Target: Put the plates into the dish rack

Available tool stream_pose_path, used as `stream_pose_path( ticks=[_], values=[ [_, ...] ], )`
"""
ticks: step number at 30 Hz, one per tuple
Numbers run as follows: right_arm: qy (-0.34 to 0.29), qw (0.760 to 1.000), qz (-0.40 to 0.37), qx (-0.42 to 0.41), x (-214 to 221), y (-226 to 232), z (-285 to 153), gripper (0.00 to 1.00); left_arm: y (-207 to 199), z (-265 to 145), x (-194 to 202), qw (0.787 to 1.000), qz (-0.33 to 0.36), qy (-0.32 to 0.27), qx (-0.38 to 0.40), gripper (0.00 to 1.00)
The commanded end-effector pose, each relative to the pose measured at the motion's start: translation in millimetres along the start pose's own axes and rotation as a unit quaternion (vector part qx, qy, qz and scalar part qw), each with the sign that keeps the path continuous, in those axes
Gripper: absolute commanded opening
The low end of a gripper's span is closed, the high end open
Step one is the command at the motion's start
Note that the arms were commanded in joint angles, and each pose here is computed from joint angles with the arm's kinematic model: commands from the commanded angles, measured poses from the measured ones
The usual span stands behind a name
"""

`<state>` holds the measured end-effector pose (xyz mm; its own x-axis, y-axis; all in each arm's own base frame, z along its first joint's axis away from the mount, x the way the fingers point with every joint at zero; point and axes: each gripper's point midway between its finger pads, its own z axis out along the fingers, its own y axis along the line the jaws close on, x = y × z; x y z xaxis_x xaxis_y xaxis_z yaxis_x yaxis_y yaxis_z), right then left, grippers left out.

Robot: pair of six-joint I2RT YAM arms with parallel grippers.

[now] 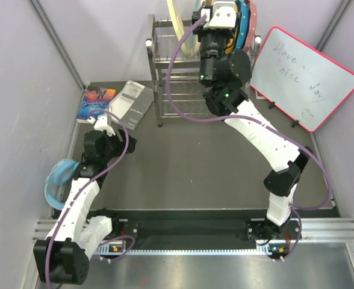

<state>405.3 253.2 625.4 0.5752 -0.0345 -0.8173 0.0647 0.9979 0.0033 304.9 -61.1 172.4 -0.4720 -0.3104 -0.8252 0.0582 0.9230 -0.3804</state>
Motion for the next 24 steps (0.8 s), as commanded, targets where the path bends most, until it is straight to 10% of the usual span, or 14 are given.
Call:
stream_pose_path(
  ticks=[1, 20, 24],
  values=[
    [-0.020, 1.000, 0.015, 0.018, -31.1, -21.0, -4.4, 0.55, -10.4, -6.7, -36.2, 0.999, 0.021, -0.039, 0.007, 0.75],
    [0.017, 0.999, -0.023, -0.046, -44.1, -90.2, -38.5, 0.72, -73.3, -40.1, -166.0, 0.965, 0.161, -0.186, 0.088, 0.74],
    [0.082, 0.987, -0.018, -0.137, -8.3, -65.1, -58.6, 0.79, -107.2, -33.3, -218.4, 0.949, 0.156, -0.233, 0.145, 0.29]
  ],
)
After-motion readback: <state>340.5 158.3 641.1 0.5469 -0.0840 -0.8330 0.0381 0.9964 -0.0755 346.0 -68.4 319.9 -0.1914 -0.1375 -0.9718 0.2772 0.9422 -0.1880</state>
